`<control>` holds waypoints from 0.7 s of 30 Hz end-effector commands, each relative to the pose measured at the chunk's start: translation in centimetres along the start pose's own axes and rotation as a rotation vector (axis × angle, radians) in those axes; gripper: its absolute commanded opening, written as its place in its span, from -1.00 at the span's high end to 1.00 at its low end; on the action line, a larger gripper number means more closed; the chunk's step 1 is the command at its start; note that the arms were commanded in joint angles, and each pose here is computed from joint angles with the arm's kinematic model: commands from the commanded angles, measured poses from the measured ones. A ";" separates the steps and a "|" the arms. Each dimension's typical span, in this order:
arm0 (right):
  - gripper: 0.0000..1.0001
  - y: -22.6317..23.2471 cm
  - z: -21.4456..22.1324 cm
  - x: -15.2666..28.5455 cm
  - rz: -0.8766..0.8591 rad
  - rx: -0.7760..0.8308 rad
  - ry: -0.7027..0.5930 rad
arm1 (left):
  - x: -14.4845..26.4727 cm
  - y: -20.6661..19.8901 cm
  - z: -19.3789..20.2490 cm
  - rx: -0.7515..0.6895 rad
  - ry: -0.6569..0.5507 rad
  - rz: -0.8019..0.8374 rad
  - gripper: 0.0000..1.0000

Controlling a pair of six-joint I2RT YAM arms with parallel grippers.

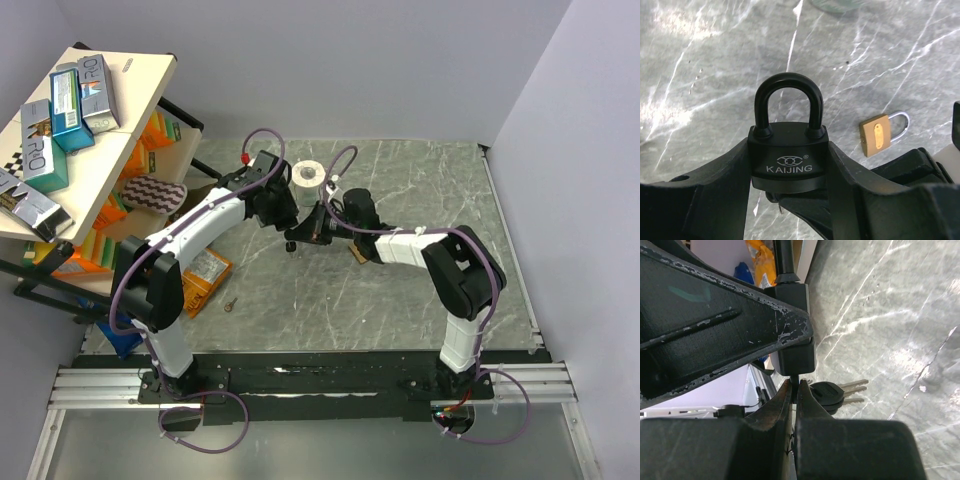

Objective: Unlock with the key

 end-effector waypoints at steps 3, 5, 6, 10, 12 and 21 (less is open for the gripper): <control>1.00 1.8 -10.0 1.4 0.023 0.127 -0.455 | 6.1 -1.9 5.7 -0.088 0.357 0.169 0.98; 1.00 1.9 -9.7 1.9 0.003 0.099 -0.443 | 6.6 -2.3 5.3 -0.100 0.333 0.224 0.98; 1.00 2.0 -9.7 2.1 -0.006 0.094 -0.445 | 6.8 -2.4 5.2 -0.103 0.325 0.244 0.98; 1.00 3.2 -9.8 3.2 -0.038 0.095 -0.446 | 8.8 -3.1 4.6 -0.125 0.273 0.365 0.98; 1.00 3.6 -9.8 3.5 -0.050 0.098 -0.439 | 9.9 -3.4 4.1 -0.144 0.237 0.425 0.98; 1.00 6.4 -10.6 5.2 -0.123 0.106 -0.438 | 13.0 -3.3 3.7 -0.196 0.183 0.594 0.98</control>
Point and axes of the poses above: each gripper's point midway between its finger pads, its own x axis back along the fingers, its own y axis along the line the jaws close on, z = x × y, the point moved 9 cm from there along x, back along the fingers, and after that the axes turned 6 degrees about x, right-handed, at the moved point
